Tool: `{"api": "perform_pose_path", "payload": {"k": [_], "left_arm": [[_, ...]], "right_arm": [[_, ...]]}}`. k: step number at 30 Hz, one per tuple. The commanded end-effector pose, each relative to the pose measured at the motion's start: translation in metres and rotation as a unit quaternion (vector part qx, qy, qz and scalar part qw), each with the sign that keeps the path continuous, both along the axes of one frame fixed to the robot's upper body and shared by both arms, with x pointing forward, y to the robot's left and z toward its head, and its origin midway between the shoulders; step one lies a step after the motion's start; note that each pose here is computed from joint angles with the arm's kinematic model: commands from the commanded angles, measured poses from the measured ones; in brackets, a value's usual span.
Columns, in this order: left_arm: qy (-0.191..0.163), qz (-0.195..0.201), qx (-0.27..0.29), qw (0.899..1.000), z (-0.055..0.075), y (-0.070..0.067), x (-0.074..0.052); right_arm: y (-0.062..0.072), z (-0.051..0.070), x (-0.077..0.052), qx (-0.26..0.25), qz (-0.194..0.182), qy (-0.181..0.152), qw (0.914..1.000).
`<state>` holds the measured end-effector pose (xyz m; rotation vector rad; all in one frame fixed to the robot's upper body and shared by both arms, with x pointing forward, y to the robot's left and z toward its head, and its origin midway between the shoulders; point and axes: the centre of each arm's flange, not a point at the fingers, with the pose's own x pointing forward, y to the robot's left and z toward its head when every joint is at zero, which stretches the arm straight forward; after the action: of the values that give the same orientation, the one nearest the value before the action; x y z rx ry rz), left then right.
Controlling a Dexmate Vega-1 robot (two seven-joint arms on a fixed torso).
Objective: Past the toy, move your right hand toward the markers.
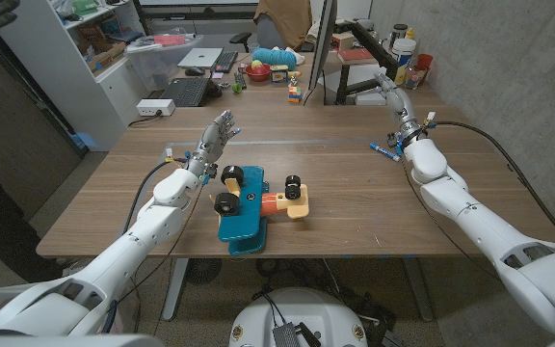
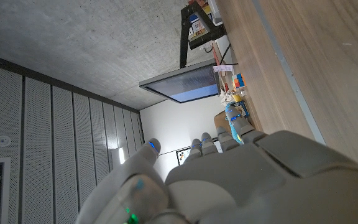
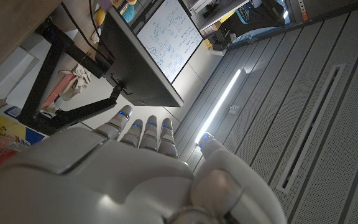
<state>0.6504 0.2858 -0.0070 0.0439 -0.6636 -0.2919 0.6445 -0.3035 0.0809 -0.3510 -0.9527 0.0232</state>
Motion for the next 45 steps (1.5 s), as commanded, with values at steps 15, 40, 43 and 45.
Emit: {"api": "perform_pose_path", "payload": {"k": [15,40,43,45], "left_arm": [[-0.001,0.0,0.006,1.0,0.005,-0.005,0.001],[-0.009,-0.011,0.01,1.0,0.007,-0.009,0.002],[-0.01,-0.012,0.011,1.0,0.007,-0.01,0.002],[-0.011,-0.012,0.012,1.0,0.007,-0.011,0.002]], "right_arm": [[-0.027,0.036,-0.016,-0.05,-0.078,-0.093,0.9913],[-0.047,0.058,-0.026,-0.171,-0.205,-0.181,0.9464],[-0.049,0.059,-0.027,-0.19,-0.22,-0.188,0.9382],[-0.05,0.06,-0.027,-0.204,-0.232,-0.192,0.9316]]}}
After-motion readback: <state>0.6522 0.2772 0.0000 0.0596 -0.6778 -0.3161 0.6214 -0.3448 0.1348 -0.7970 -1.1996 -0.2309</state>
